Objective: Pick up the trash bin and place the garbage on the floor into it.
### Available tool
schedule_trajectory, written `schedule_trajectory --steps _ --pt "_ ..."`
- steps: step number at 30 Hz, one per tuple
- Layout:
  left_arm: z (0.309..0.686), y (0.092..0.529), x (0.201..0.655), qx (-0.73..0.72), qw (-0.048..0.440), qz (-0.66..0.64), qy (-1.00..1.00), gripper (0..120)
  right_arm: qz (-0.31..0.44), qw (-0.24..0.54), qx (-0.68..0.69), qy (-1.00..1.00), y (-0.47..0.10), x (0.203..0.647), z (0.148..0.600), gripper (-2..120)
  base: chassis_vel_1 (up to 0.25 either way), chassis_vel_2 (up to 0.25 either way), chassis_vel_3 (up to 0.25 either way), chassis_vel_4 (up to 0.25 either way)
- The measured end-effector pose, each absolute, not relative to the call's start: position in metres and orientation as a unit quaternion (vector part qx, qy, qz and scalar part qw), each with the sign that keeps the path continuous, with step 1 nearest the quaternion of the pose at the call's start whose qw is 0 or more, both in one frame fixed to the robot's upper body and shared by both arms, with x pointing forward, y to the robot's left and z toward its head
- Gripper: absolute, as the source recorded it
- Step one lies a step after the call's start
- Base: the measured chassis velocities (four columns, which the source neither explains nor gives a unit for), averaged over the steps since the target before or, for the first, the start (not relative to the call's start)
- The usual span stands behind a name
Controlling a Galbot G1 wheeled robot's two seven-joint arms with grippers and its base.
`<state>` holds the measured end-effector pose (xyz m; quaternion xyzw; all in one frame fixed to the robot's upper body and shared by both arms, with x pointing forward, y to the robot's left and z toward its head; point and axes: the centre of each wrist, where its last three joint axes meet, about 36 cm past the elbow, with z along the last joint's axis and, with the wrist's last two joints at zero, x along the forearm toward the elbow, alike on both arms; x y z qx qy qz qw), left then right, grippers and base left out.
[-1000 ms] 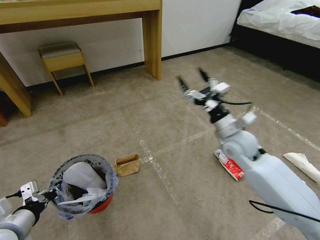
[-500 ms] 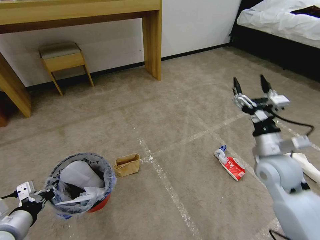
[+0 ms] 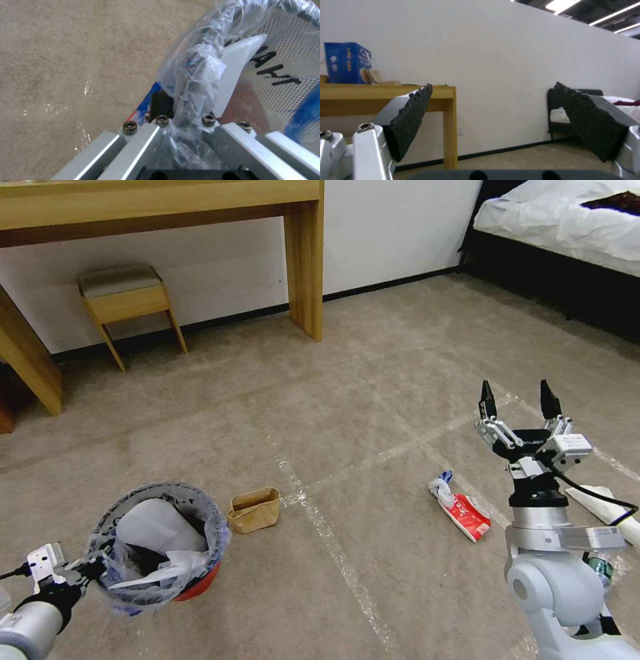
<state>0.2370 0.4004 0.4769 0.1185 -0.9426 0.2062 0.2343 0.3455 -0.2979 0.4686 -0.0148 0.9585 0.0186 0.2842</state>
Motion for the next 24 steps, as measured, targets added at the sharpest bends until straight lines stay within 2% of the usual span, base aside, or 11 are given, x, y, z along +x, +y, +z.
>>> schedule_trajectory --steps 24 --pt "0.473 0.400 0.235 0.121 0.238 0.210 -0.941 2 0.026 0.263 -0.012 0.964 -0.290 0.352 0.456 95 0.000 0.000 0.000 0.000"
